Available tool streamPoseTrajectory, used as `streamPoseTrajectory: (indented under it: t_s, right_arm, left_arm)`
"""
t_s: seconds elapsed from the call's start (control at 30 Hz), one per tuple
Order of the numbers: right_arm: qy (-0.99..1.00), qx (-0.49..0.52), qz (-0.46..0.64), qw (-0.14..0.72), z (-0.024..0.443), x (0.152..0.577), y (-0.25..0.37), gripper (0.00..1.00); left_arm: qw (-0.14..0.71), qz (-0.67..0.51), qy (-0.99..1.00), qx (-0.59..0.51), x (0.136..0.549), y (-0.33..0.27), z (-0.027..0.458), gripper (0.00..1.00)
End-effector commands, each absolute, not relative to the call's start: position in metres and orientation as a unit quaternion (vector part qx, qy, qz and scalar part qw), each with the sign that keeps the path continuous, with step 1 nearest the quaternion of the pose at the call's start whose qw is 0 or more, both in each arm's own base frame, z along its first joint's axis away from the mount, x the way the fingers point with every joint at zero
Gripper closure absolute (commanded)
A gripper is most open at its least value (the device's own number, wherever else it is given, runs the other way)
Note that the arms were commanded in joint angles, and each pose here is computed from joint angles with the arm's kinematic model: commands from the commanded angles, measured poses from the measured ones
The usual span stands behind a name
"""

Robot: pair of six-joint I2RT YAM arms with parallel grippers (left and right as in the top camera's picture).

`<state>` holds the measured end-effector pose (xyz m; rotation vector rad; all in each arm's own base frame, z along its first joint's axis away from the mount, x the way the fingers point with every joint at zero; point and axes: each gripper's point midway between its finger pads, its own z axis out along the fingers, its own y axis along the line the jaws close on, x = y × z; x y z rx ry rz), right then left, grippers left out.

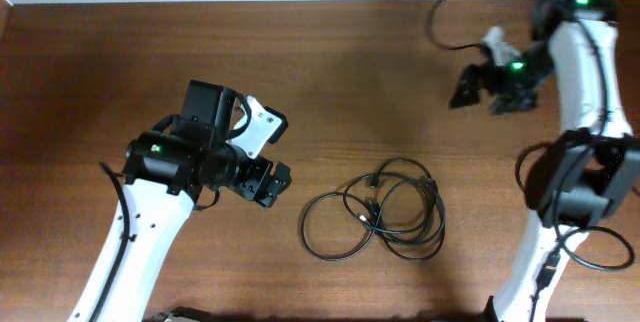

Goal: Untangle cables

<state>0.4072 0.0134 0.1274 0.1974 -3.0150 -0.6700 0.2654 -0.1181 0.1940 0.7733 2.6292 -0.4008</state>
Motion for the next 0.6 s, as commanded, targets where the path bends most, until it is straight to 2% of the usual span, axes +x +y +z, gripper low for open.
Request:
streamPoseTrajectory:
  t_s: [0.0, 0.07, 0.1, 0.13, 0.17, 0.2, 0.27, 0.33, 0.4, 0.5, 0.53, 0.57]
  right_arm:
    - [-0.976, 0.13, -0.173, 0.018, 0.15, 0.395, 0.045, 0.01]
    - [-0.979, 0.127, -0.144, -0.062, 0.208, 0.388, 0.043, 0.01]
    - [-0.973, 0.127, -0.131, -0.141, 0.261, 0.376, 0.041, 0.01]
    - [-0.956, 0.138, -0.116, -0.23, 0.321, 0.347, 0.041, 0.01]
    - [-0.948, 0.135, -0.112, -0.264, 0.345, 0.33, 0.042, 0.01]
    - [-0.939, 0.12, -0.099, -0.307, 0.374, 0.305, 0.039, 0.01]
    - [-0.917, 0.092, -0.069, -0.382, 0.417, 0.251, 0.03, 0.01]
    - [-0.898, 0.088, -0.067, -0.425, 0.438, 0.213, 0.031, 0.01]
    - [-0.9, 0.096, -0.093, -0.415, 0.435, 0.188, 0.041, 0.01]
    - [-0.893, 0.108, -0.121, -0.419, 0.438, 0.181, 0.051, 0.01]
    - [-0.889, 0.119, -0.145, -0.418, 0.44, 0.179, 0.06, 0.01]
    - [-0.888, 0.12, -0.147, -0.419, 0.44, 0.178, 0.061, 0.01]
  left_arm:
    - [0.203, -0.246, 0.854, 0.41, 0.243, -0.156, 0.208, 0.06]
    - [0.204, -0.258, 0.84, 0.431, 0.242, -0.163, 0.203, 0.13]
    - [0.198, -0.261, 0.835, 0.442, 0.244, -0.172, 0.195, 0.16]
    - [0.181, -0.268, 0.821, 0.471, 0.245, -0.192, 0.18, 0.25]
    - [0.17, -0.268, 0.813, 0.488, 0.245, -0.204, 0.17, 0.25]
    - [0.155, -0.272, 0.803, 0.507, 0.244, -0.22, 0.156, 0.19]
    - [0.14, -0.237, 0.789, 0.55, 0.253, -0.25, 0.117, 0.23]
    - [0.139, -0.196, 0.776, 0.583, 0.26, -0.272, 0.086, 0.26]
    - [0.158, -0.201, 0.749, 0.611, 0.262, -0.307, 0.065, 0.36]
    - [0.176, -0.197, 0.73, 0.63, 0.266, -0.334, 0.04, 0.31]
    - [0.192, -0.195, 0.726, 0.631, 0.275, -0.343, 0.031, 0.4]
    - [0.194, -0.196, 0.728, 0.628, 0.278, -0.347, 0.023, 0.42]
